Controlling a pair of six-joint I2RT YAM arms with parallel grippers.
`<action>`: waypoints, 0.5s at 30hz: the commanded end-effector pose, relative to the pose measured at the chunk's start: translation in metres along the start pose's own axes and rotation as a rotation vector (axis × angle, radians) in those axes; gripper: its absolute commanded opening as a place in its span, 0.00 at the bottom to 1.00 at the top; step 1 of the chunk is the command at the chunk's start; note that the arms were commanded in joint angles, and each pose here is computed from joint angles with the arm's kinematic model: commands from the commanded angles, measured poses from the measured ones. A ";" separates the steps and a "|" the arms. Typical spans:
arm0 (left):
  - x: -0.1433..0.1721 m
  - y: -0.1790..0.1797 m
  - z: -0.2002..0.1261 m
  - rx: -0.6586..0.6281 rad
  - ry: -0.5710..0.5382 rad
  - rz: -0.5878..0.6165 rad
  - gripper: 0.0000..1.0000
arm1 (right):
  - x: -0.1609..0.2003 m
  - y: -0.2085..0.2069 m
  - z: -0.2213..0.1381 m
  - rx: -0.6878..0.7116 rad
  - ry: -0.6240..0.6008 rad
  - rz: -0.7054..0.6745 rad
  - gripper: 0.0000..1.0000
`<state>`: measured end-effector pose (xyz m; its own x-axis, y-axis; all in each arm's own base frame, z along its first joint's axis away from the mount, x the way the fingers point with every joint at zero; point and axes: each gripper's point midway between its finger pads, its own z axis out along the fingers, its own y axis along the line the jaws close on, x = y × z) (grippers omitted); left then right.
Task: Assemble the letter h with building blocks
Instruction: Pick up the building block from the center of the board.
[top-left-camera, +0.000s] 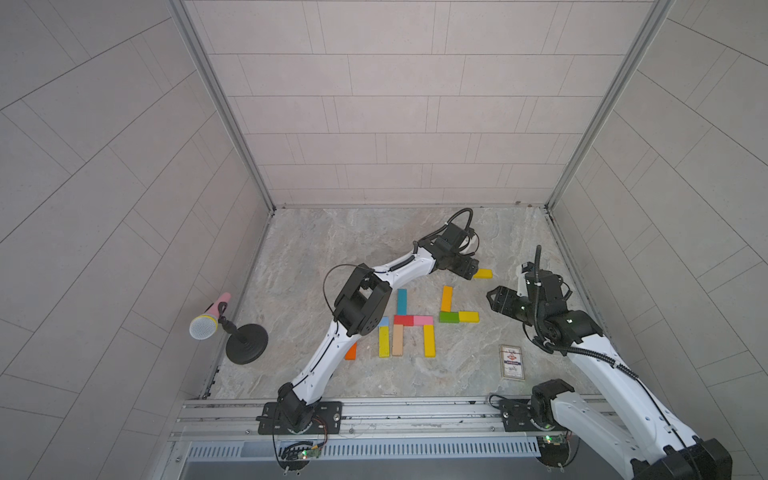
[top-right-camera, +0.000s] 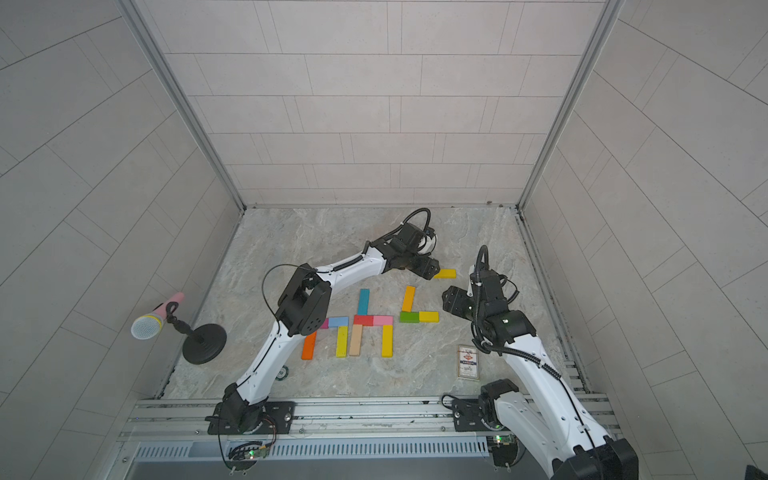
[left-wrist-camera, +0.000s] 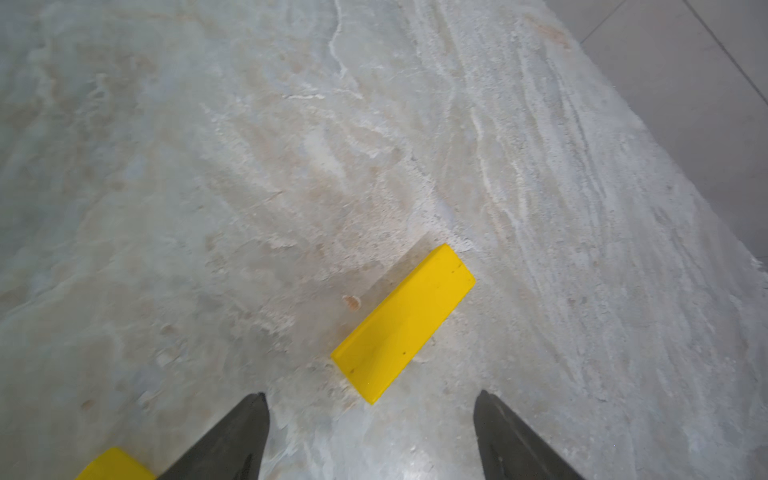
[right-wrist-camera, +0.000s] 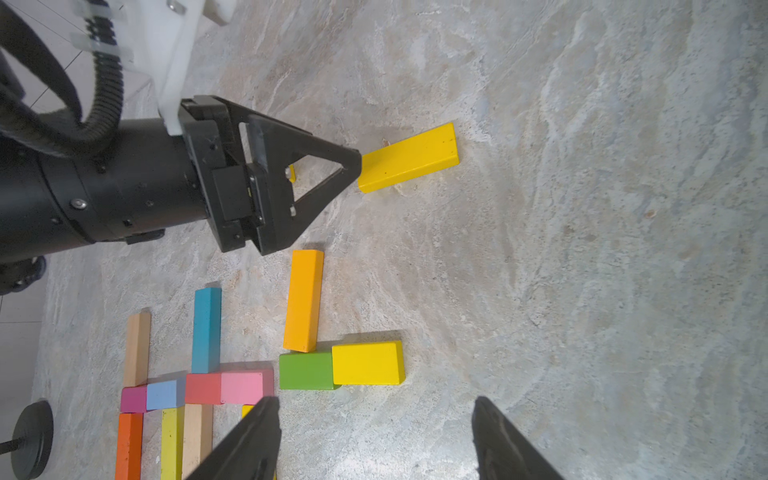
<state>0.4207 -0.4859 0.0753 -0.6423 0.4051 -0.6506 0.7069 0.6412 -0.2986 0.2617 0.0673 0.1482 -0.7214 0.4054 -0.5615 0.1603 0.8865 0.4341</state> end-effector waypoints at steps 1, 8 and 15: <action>-0.004 -0.023 0.014 0.106 -0.022 0.068 0.86 | 0.007 -0.007 -0.001 0.019 0.013 0.005 0.75; 0.012 -0.017 0.040 0.080 0.040 0.090 0.86 | 0.007 -0.004 -0.003 0.004 0.011 0.012 0.75; 0.033 -0.017 0.042 0.022 0.126 0.167 0.87 | 0.006 -0.004 -0.010 0.000 -0.005 0.014 0.75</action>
<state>0.4151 -0.5157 0.0401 -0.5871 0.4942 -0.6411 0.7770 0.5663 -0.2749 0.2558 0.0665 0.1545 -0.7115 0.4107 -0.5702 0.1540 0.8828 0.4438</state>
